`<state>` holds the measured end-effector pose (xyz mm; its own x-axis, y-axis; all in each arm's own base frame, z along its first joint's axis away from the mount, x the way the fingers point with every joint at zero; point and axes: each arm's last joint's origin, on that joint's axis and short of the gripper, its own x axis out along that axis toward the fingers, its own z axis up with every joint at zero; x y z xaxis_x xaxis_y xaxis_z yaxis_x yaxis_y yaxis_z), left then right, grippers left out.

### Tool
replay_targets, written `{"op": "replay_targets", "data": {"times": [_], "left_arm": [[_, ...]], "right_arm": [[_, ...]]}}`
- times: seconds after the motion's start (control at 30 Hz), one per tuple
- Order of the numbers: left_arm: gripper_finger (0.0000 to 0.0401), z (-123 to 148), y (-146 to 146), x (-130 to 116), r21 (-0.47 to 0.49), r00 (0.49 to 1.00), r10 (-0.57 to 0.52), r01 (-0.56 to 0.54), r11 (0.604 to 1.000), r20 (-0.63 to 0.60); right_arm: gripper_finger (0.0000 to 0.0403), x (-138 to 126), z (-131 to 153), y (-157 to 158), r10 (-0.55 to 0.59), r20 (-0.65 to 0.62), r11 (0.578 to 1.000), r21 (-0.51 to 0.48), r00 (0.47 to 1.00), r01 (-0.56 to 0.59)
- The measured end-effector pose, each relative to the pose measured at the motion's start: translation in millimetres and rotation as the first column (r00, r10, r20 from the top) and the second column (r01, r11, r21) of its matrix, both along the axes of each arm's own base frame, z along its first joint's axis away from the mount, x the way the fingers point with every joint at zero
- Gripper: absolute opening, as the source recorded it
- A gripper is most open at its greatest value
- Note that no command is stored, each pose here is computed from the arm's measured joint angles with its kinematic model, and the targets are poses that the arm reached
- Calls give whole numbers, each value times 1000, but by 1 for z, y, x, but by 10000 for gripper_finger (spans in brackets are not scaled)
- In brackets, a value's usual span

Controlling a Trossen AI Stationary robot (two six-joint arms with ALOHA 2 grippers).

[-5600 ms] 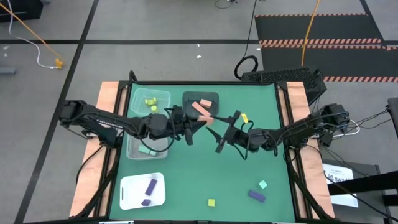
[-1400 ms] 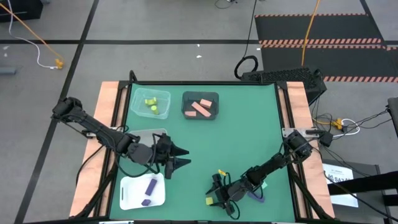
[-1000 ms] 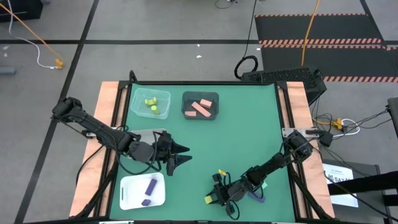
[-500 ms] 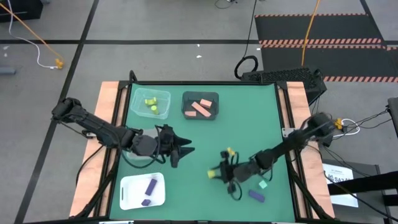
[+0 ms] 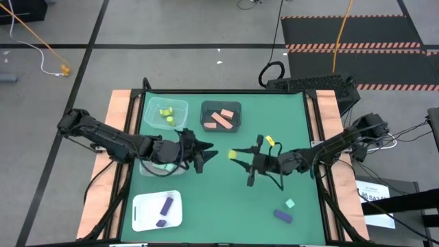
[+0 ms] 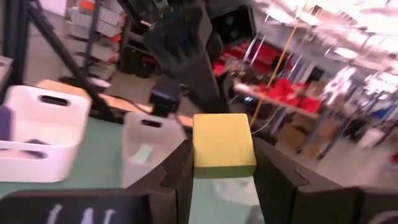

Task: Sort & place blocks by color
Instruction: Put the green block into the transparent bin

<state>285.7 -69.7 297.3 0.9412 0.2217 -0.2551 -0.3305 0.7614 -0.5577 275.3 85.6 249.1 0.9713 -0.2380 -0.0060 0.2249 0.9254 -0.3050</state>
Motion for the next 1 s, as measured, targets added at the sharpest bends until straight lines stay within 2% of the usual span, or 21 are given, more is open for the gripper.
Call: {"op": "replay_targets", "data": {"times": [0.07, 0.2, 0.37, 0.47, 0.53, 0.7, 0.8, 1.0], "left_arm": [[227, 0, 6, 2, -25, 1000, 28, -28, 999, 7], [227, 5, 18, 5, -63, 995, 73, -69, 996, 61], [227, 10, 27, 8, -112, 992, 62, -50, 993, 113], [227, 9, 32, 9, -147, 990, 76, -58, 987, 119], [227, 10, 34, 9, -150, 990, 77, -59, 987, 122], [227, 6, 34, 16, -135, 990, 48, -30, 990, 133], [227, 3, 31, 24, -140, 985, 11, 14, 990, 170], [227, -3, 29, 33, -153, 980, 3, 29, 988, 201]], "right_arm": [[114, 2, 3, -5, -19, 13, 999, -46, 1000, 19], [114, 5, 3, -16, -60, 12, 997, -56, 998, 60], [114, 7, 3, -27, -95, 5, 991, -94, 995, 95], [113, 9, 5, -28, -63, 8, 992, -111, 998, 63], [114, 10, 8, -29, -36, 16, 993, -111, 999, 37], [114, 14, 14, -37, -61, 26, 990, -128, 998, 64], [113, 16, 17, -42, -36, 39, 992, -122, 999, 40], [114, 17, 16, -47, -31, 39, 994, -108, 999, 35]]}}
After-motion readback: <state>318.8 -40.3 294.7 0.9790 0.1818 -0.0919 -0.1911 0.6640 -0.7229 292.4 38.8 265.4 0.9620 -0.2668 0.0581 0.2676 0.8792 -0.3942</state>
